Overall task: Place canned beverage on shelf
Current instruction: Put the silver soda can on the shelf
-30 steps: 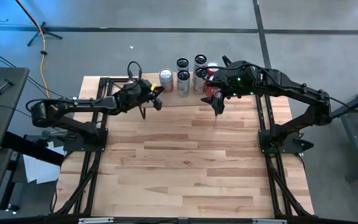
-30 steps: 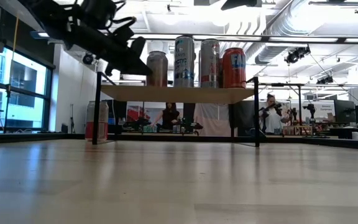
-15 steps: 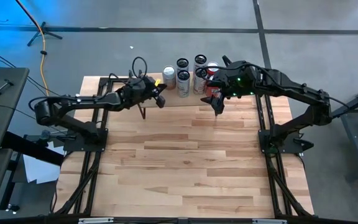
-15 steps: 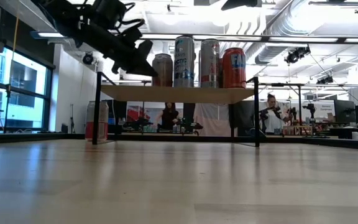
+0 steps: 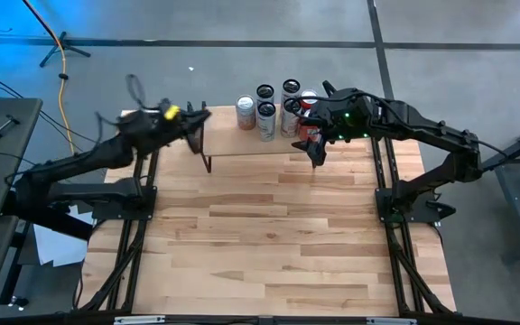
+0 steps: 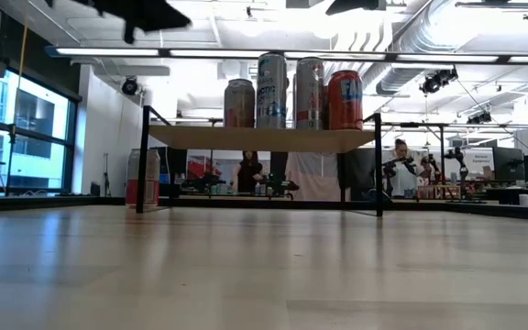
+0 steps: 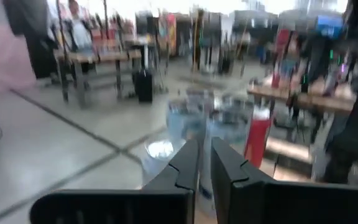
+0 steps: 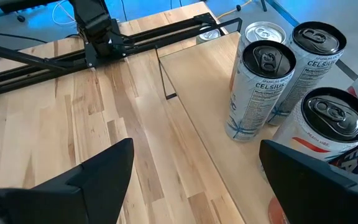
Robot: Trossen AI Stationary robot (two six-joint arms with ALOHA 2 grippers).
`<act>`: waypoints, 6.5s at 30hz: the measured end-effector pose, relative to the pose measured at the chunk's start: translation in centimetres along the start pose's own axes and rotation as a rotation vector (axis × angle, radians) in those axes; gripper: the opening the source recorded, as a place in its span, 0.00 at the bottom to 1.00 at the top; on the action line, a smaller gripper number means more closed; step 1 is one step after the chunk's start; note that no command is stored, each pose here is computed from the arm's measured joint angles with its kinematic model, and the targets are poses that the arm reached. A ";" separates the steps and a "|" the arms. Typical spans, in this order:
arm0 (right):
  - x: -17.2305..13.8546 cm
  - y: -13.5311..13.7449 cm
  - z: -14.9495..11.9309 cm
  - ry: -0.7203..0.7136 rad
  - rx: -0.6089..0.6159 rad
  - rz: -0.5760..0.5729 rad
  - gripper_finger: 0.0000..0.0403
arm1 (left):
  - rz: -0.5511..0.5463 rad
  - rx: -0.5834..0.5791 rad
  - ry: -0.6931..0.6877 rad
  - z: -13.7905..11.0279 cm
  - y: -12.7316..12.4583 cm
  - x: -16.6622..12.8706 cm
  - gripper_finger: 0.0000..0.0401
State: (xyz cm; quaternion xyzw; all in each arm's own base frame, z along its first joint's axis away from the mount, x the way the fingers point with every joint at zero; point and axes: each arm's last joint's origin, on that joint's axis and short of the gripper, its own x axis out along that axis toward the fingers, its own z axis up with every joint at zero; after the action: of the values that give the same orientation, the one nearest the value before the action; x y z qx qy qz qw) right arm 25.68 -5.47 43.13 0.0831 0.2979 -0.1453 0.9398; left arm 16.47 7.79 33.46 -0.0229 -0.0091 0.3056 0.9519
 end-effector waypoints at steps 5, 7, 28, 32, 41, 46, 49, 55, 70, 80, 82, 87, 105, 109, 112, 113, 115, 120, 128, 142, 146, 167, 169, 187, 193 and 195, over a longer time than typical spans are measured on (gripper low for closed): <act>0.0 0.0 0.0 0.000 0.000 0.000 0.83 | 0.033 -0.010 -0.050 1.4 0.9 -3.1 0.16; 0.0 0.0 0.0 0.000 0.000 0.000 0.83 | 0.043 -0.004 -0.023 1.7 1.2 -3.8 0.25; 0.0 0.0 0.0 0.000 0.043 0.000 0.83 | 0.220 0.125 0.635 6.4 5.8 -0.8 0.89; 0.0 0.0 0.0 0.000 0.052 0.001 0.83 | 0.202 0.044 1.026 4.1 8.7 1.8 0.89; 0.7 0.3 -0.1 0.024 0.043 0.013 0.83 | 0.105 0.029 1.383 -1.8 12.6 6.7 0.88; 1.7 0.3 -0.3 0.066 0.039 0.008 0.83 | 0.050 0.147 1.295 -1.9 13.0 8.0 0.88; 2.3 0.3 -0.5 0.096 0.035 0.006 0.83 | -0.015 0.225 1.227 -1.5 13.1 8.4 0.88; 2.7 0.4 -0.6 0.114 0.014 0.007 0.83 | -0.227 0.490 1.235 -2.5 12.9 8.4 0.88; 2.8 0.4 -0.6 0.117 -0.023 0.008 0.83 | -0.126 0.531 1.222 -5.8 12.7 9.3 0.88; 2.7 0.3 -0.7 0.123 -0.038 0.008 0.83 | -0.154 0.445 1.326 -8.5 13.6 10.4 0.88; 2.7 0.3 -0.7 0.123 -0.038 0.008 0.83 | -0.158 0.440 1.339 -8.9 13.7 10.5 0.88; 2.7 0.3 -0.7 0.123 -0.036 0.008 0.83 | -0.196 0.421 1.347 -9.7 13.8 10.9 0.88; 2.7 0.3 -0.7 0.124 -0.008 0.006 0.83 | -0.194 0.394 1.385 -10.5 13.9 11.2 0.56; 2.7 0.3 -0.7 0.123 -0.008 0.006 0.83 | -0.172 0.386 1.388 -10.4 13.9 11.1 0.56; 2.7 0.3 -0.7 0.123 -0.008 0.006 0.83 | -0.088 0.409 1.433 -9.9 14.0 10.9 0.56; 2.7 0.3 -0.7 0.123 -0.008 0.006 0.83 | -0.062 0.413 1.449 -9.6 14.1 10.8 0.56; 2.7 0.3 -0.7 0.123 -0.008 0.006 0.83 | 0.003 0.421 1.470 -8.6 14.0 10.5 0.56; 2.7 0.3 -0.7 0.121 -0.011 -0.005 0.83 | 0.168 0.353 1.443 -6.0 13.7 9.6 0.56; 2.7 0.3 -0.7 0.120 -0.011 -0.009 0.83 | 0.443 0.233 1.181 1.4 12.5 7.3 0.56; 3.6 0.4 -0.3 0.092 -0.036 -0.005 0.83 | 0.199 -0.015 0.913 14.0 5.7 3.7 0.56; 3.9 0.4 -0.3 0.101 -0.037 -0.006 0.83 | 0.109 -0.030 0.956 14.7 3.6 4.1 0.56; 3.9 0.3 -0.9 0.154 0.017 -0.016 0.83 | -0.061 0.113 1.209 8.0 -1.3 13.0 0.56; 3.9 0.3 -0.9 0.154 0.021 -0.016 0.83 | -0.066 0.132 1.220 7.7 -1.6 13.4 0.56; 3.9 0.3 -0.9 0.157 0.023 -0.017 0.83 | -0.037 0.193 1.311 4.7 -1.7 16.1 0.60; 3.9 0.3 -0.9 0.157 0.023 -0.017 0.83 | -0.038 0.193 1.312 4.7 -1.7 16.2 0.61; 3.9 0.3 -0.9 0.157 0.023 -0.017 0.83 | -0.037 0.192 1.312 4.7 -1.7 16.1 0.61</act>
State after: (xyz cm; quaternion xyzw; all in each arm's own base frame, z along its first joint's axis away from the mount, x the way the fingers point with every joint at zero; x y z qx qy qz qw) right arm 28.36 -5.80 40.17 0.1025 0.3698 -0.1496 0.9112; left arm 30.45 15.98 38.25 -0.1191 0.5995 0.2112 0.7628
